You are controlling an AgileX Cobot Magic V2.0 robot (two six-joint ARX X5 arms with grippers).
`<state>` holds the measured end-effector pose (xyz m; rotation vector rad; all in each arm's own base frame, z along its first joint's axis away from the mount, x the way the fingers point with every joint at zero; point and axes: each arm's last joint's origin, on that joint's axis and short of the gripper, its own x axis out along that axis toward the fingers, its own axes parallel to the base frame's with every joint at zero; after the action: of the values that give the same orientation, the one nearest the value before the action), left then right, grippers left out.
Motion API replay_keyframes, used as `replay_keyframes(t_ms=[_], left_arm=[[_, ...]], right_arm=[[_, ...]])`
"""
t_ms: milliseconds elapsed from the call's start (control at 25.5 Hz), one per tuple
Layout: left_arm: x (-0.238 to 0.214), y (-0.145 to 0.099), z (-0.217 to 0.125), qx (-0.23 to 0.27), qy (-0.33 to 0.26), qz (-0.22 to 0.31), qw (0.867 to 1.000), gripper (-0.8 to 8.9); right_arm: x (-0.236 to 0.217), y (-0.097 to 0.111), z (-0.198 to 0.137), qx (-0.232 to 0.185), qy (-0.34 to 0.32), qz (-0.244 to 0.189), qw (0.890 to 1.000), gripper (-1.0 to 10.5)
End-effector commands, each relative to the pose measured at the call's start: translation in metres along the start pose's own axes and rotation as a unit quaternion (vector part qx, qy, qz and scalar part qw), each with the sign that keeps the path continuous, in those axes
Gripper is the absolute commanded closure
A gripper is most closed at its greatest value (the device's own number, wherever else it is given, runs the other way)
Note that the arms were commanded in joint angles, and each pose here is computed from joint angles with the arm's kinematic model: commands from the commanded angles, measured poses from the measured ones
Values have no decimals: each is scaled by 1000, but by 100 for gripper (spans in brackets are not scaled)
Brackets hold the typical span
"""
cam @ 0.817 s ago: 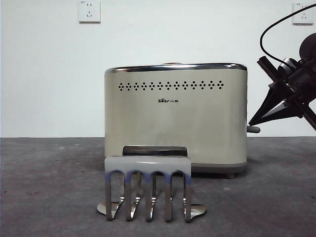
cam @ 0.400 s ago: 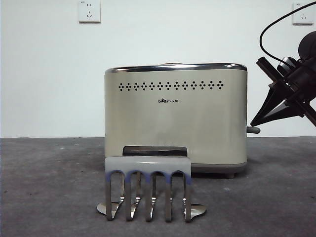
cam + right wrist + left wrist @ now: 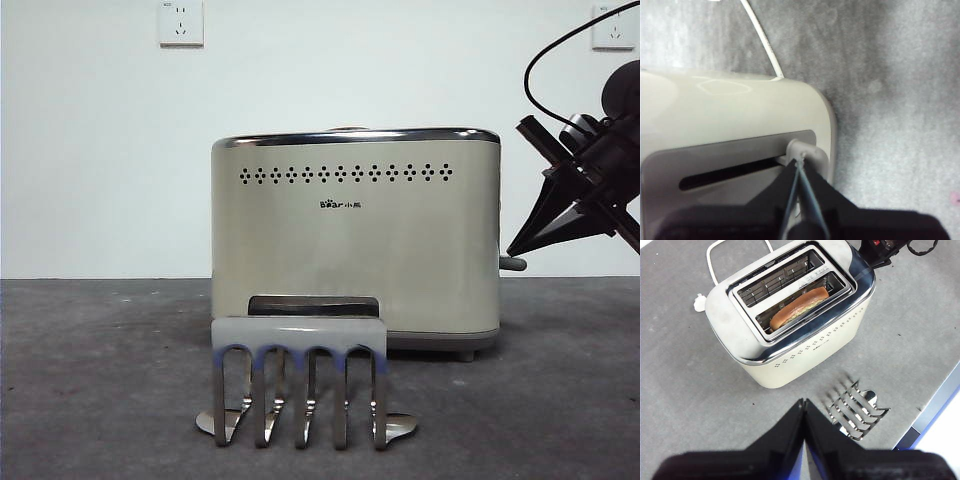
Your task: Pick up a slice of bread from the rack,put the bread on the toaster,press the button
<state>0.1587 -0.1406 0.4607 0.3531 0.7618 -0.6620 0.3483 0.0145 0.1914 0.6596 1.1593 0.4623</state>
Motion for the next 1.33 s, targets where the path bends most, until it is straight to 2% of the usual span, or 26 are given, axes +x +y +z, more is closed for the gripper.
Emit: replay_keyframes(t_ms=[39, 549, 784, 1098, 1333], left_arm=[[0, 0, -1, -4, 0, 0, 1000, 821], [0, 0, -1, -3, 0, 0, 1000, 821], [0, 0, -1, -3, 0, 0, 1000, 821], [0, 0, -1, -3, 0, -2, 1000, 821], [0, -1, -1, -3, -1, -26, 1000, 821]], right_arm=[[22, -21, -16, 32, 47, -63, 996, 954], [25, -19, -17, 23, 50, -59, 997, 954], [22, -15, -16, 16, 49, -41, 998, 954], [-1, 7, -12, -14, 12, -30, 999, 954], [-25, 28, -13, -46, -26, -18, 998, 954]])
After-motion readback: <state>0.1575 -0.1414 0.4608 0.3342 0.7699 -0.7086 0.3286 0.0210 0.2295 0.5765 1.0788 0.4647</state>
